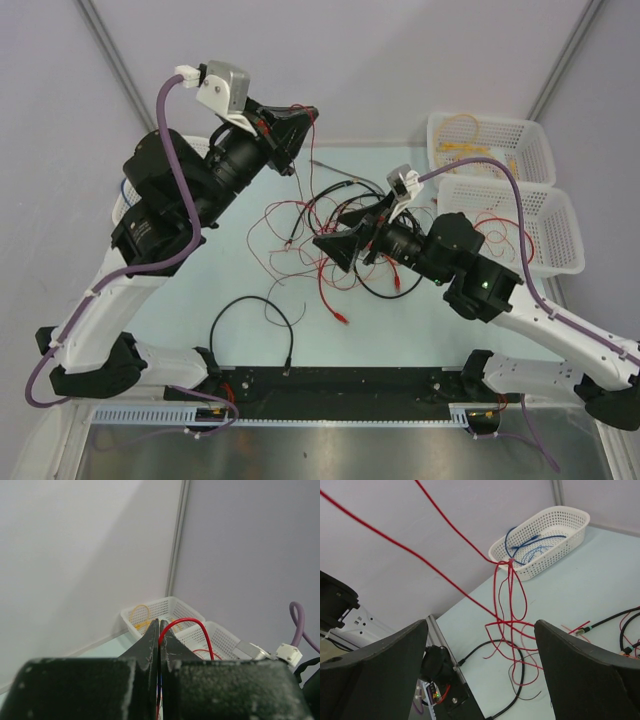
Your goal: Untangle the cables
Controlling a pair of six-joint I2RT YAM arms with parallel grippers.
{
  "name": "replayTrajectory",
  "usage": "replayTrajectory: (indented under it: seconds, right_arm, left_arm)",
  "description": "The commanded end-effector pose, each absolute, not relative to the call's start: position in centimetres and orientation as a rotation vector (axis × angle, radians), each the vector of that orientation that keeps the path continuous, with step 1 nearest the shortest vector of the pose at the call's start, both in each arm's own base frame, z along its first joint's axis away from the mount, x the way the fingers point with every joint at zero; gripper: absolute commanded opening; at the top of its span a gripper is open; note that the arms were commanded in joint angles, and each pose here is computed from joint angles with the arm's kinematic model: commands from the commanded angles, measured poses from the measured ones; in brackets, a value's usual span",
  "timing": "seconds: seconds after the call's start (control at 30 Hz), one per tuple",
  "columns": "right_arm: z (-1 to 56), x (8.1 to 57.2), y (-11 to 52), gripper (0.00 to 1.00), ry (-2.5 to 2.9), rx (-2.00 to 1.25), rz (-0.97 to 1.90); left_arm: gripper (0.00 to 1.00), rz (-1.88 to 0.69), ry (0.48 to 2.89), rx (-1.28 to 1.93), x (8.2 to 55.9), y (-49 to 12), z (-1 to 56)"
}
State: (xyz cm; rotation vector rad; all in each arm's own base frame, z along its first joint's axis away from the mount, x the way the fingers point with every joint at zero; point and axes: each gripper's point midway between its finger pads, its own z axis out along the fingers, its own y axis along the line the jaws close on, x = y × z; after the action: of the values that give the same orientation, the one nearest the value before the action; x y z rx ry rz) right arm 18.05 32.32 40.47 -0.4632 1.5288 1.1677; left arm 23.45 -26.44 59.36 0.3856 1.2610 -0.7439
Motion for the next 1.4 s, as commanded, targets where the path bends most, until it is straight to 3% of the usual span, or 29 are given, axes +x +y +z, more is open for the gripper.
replayTrajectory:
  seconds: [0.0,0.3,0.37,0.5,0.6,1.37]
  right_arm:
    - [42.2,17.1,30.6,0.93,1.475,-0.459,1.152]
    - [44.1,18.8,27.9,0.79,1.426,-0.322,1.056]
    - [44.4,19.4,27.2,0.73,1.415,-0.295,1.019]
    - [43.8,21.0,26.9,0.48,1.439,-0.262,1.002]
    - [43.1,21.0,27.8,0.39,1.464,-0.286,1.031]
    - [42.4,18.3,32.6,0.52,1.453,-0.444,1.195]
  left_arm:
    - [0.00,-0.747,1.208,0.358,22.8,-25.2,61.0]
    - [0.00,-0.801,1.205,0.384,22.0,-25.7,60.9]
    - [0.00,-0.814,1.206,0.394,21.8,-25.9,60.9]
    - [0.00,-0.848,1.198,0.408,21.3,-26.3,60.8]
    - [0.00,-0.865,1.194,0.420,21.0,-26.5,60.8]
    - [0.00,-0.889,1.188,0.441,20.7,-27.2,60.7]
